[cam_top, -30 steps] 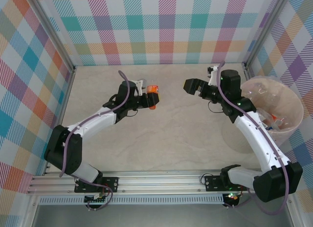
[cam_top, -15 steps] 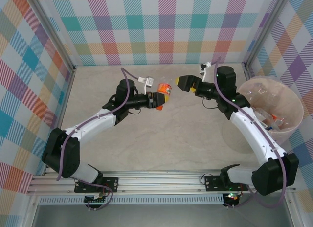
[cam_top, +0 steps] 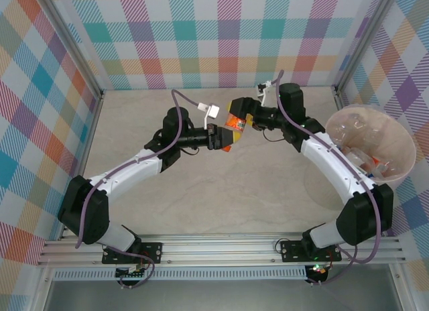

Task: Put the plastic bottles in the bin

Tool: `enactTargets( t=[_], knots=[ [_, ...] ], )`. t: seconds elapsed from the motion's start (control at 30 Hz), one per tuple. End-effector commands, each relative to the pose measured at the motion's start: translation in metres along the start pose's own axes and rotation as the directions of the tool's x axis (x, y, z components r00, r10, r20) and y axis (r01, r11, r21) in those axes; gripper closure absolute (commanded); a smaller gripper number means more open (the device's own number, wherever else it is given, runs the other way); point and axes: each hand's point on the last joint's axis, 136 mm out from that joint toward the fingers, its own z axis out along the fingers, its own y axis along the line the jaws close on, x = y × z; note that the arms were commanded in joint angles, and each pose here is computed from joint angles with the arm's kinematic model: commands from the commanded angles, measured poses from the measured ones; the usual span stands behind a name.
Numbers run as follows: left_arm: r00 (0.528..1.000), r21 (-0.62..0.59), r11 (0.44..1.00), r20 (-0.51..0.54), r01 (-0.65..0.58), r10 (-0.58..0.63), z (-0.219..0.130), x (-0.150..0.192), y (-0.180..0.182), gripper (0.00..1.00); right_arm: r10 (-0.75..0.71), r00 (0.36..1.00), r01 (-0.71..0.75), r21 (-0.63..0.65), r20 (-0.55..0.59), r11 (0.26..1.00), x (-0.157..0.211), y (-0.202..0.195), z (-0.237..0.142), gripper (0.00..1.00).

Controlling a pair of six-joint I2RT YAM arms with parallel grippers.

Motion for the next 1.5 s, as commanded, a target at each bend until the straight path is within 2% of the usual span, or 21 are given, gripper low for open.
enactTargets(
  t=[0.0, 0.1, 0.33, 0.37, 0.53, 0.63, 0.9, 1.13, 1.33, 1.47],
  knots=[
    [0.997, 0.012, 0.997, 0.021, -0.078, 0.078, 0.005, -0.014, -0.011, 0.55, 0.032, 0.999, -0.032, -0.016, -0.008, 0.999, 0.0, 0.009, 0.0, 0.18],
    [0.998, -0.006, 0.998, 0.007, -0.069, 0.069, 0.01, -0.013, -0.005, 0.56, 0.027, 1.0, -0.027, -0.013, 0.01, 1.0, 0.001, 0.008, -0.003, 0.29],
    [0.999, -0.035, 0.998, -0.007, -0.043, 0.043, 0.015, -0.011, 0.006, 0.51, -0.024, 0.998, 0.022, 0.046, 0.059, 0.999, -0.004, 0.007, -0.014, 0.44],
    [0.999, -0.044, 0.998, -0.013, -0.035, 0.034, 0.016, -0.011, 0.008, 0.47, -0.03, 0.997, 0.026, 0.052, 0.064, 0.998, -0.005, 0.007, -0.016, 0.45],
    [1.0, -0.053, 0.999, -0.021, -0.007, 0.006, 0.018, -0.01, 0.012, 0.11, -0.071, 0.993, 0.059, 0.128, 0.092, 0.99, -0.012, 0.004, -0.026, 0.5],
    [1.0, -0.039, 0.999, -0.014, -0.024, 0.024, 0.015, -0.01, 0.007, 0.01, -0.112, 0.985, 0.085, 0.199, 0.129, 0.976, -0.02, 0.0, -0.039, 0.52],
    [0.995, -0.081, 0.994, 0.055, -0.073, 0.078, 0.001, -0.016, 0.005, 0.0, -0.202, 0.95, 0.114, 0.334, 0.24, 0.935, -0.046, 0.001, -0.105, 0.55],
    [0.985, -0.266, 0.963, 0.149, -0.04, 0.082, -0.017, -0.026, 0.033, 0.0, -0.298, 0.921, 0.138, 0.506, 0.251, 0.851, -0.055, 0.008, -0.184, 0.57],
    [0.975, -0.381, 0.924, 0.216, 0.029, 0.058, -0.03, -0.03, 0.057, 0.0, -0.332, 0.912, 0.129, 0.601, 0.239, 0.789, -0.057, 0.006, -0.227, 0.56],
    [0.965, -0.478, 0.875, 0.256, 0.077, 0.055, -0.043, -0.029, 0.077, 0.0, -0.361, 0.898, 0.109, 0.665, 0.253, 0.739, -0.063, 0.008, -0.257, 0.57]
  ],
)
